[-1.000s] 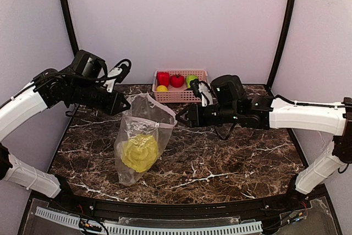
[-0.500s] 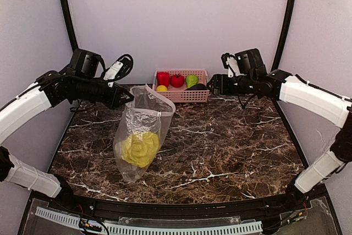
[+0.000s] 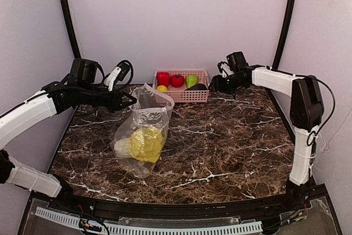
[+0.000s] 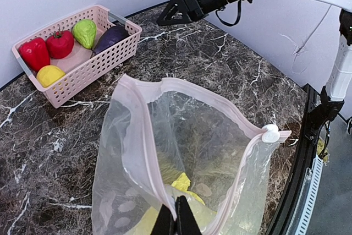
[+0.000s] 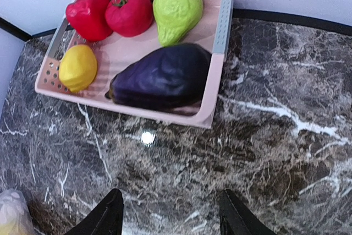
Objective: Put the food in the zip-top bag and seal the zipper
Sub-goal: Adjust the zipper food storage bag at the center of the board, then move the bin to the center of the board.
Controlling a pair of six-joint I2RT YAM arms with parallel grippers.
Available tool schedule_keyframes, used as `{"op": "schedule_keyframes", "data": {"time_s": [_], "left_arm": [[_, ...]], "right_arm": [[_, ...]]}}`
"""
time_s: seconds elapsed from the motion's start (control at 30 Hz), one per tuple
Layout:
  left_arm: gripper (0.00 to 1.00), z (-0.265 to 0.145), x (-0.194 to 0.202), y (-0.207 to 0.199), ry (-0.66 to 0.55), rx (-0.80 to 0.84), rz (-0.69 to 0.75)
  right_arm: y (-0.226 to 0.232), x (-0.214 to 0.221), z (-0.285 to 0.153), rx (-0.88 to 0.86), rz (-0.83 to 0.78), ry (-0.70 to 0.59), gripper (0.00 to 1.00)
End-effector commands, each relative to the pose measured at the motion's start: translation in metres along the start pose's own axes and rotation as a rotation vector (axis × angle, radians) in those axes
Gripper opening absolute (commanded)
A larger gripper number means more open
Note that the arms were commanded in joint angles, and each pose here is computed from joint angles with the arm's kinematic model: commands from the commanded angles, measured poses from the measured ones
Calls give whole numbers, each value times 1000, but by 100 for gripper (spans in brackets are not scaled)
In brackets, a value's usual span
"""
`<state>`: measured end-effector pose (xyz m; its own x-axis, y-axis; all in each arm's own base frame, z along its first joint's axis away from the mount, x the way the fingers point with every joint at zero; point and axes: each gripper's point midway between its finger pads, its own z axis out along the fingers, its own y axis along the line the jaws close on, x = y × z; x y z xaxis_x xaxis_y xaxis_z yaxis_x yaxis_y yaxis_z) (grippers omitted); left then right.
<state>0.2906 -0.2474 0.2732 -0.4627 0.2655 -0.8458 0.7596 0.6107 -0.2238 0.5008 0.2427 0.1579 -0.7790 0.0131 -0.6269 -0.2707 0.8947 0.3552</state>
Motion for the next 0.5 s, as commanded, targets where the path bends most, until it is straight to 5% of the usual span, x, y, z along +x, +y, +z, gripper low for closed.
{"op": "schedule_keyframes", "data": {"time_s": [0.0, 0.47], "left_arm": [[1, -7, -9, -7, -51, 38, 20], [1, -5, -8, -10, -57, 60, -7]], "right_arm": [[-8, -27, 17, -58, 11, -16, 56], [-29, -35, 73, -71, 16, 18, 44]]}}
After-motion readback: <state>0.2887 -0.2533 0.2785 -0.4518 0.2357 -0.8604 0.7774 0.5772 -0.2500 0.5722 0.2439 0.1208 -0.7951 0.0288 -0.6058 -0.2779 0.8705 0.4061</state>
